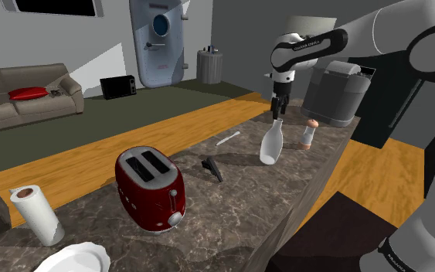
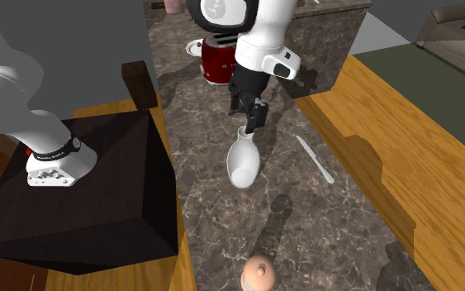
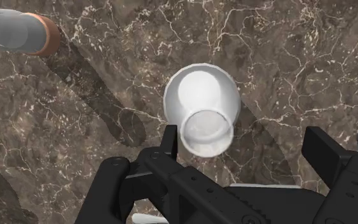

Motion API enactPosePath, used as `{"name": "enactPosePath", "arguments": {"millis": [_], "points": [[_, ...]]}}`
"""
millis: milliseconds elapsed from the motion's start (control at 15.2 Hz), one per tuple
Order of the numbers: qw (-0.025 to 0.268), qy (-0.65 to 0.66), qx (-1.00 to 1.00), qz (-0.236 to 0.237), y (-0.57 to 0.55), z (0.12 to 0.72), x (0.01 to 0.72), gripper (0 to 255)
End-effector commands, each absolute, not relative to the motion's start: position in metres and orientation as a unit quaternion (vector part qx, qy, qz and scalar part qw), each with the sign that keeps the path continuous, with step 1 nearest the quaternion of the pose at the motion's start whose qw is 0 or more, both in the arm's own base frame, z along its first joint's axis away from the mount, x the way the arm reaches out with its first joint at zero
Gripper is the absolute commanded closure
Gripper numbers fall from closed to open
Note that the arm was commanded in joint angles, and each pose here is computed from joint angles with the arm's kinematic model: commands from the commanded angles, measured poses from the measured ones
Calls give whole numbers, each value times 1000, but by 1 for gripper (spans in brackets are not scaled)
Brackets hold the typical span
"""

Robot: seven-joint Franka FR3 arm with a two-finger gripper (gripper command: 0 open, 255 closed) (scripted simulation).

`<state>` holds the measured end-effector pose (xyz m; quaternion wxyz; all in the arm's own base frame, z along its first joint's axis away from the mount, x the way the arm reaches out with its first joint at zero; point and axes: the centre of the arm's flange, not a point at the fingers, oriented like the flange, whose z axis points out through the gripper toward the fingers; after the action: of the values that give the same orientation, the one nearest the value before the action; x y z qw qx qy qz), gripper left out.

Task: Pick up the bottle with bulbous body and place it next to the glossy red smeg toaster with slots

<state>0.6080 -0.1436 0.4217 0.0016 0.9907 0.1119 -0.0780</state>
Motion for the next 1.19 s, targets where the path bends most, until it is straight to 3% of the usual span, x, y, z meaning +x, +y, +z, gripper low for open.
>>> {"name": "enactPosePath", "arguments": {"millis": [0,528,1056,1122], "points": [[5,114,990,-78,-155,409,630,0],[5,114,990,-78,-159,368,628,0],[5,114,990,-78,-159,368,628,0],[5,114,990,-78,-159,368,628,255]]}}
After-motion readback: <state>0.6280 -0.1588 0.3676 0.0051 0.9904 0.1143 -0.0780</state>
